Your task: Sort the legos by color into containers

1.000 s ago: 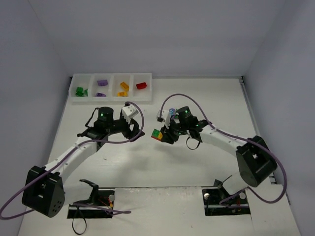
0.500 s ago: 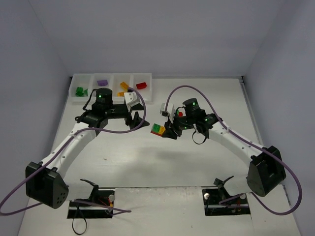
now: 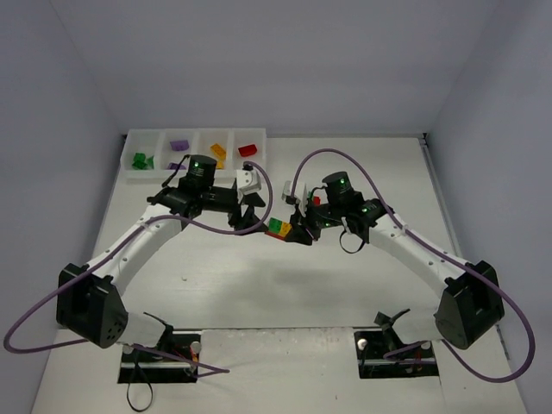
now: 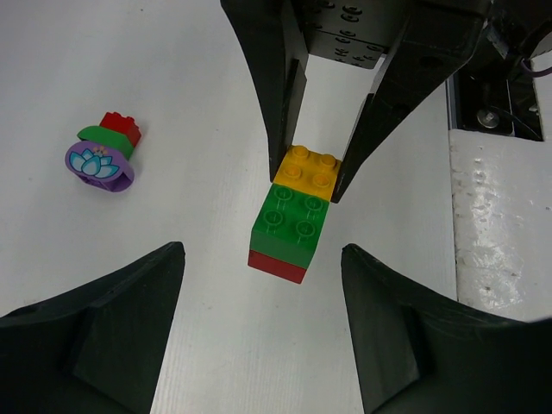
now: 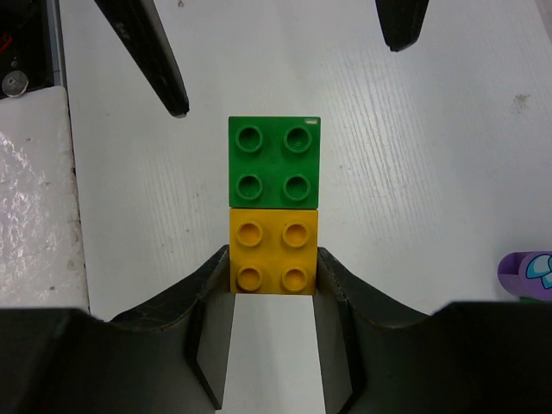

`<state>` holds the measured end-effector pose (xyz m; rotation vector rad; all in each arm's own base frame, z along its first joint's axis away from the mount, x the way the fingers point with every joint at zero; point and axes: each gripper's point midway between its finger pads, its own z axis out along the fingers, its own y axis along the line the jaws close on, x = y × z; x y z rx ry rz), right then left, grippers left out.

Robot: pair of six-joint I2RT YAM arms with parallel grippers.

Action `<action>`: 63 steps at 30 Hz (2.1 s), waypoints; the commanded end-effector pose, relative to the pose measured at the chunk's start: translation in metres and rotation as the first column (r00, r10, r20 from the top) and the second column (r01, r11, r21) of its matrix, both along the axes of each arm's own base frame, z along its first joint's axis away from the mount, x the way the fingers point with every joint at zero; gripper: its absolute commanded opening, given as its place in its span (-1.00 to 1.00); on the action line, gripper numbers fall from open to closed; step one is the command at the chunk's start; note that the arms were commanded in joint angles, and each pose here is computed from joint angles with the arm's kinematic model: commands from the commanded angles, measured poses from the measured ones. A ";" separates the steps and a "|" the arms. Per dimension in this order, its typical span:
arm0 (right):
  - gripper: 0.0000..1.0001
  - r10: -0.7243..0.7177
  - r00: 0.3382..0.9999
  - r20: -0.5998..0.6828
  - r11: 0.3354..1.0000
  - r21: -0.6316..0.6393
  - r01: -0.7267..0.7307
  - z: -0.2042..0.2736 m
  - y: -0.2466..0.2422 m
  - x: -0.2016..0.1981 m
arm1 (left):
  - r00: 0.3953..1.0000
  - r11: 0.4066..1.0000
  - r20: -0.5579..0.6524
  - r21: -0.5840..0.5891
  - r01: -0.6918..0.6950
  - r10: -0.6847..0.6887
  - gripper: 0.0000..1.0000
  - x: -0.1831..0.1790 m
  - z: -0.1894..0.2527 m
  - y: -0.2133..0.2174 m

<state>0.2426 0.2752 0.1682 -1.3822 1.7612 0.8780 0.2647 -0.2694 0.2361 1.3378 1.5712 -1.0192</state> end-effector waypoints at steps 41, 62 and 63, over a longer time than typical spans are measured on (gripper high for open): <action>-1.00 0.057 0.998 -0.024 0.998 -0.006 -0.057 -0.010 0.021 -0.004 | 0.984 0.976 0.007 -0.132 0.175 -0.176 -1.00 -0.008 0.014 -0.044; -1.00 -0.263 0.965 -0.021 0.962 -0.078 0.260 -0.025 -0.010 0.035 | 0.308 0.279 -0.116 -0.216 -0.936 0.944 -1.00 0.216 0.014 0.213; -1.00 -0.273 0.962 -0.020 0.959 -0.079 0.271 -0.024 -0.011 0.036 | 0.253 0.224 -0.106 -0.226 -0.948 0.962 -1.00 0.227 0.025 0.227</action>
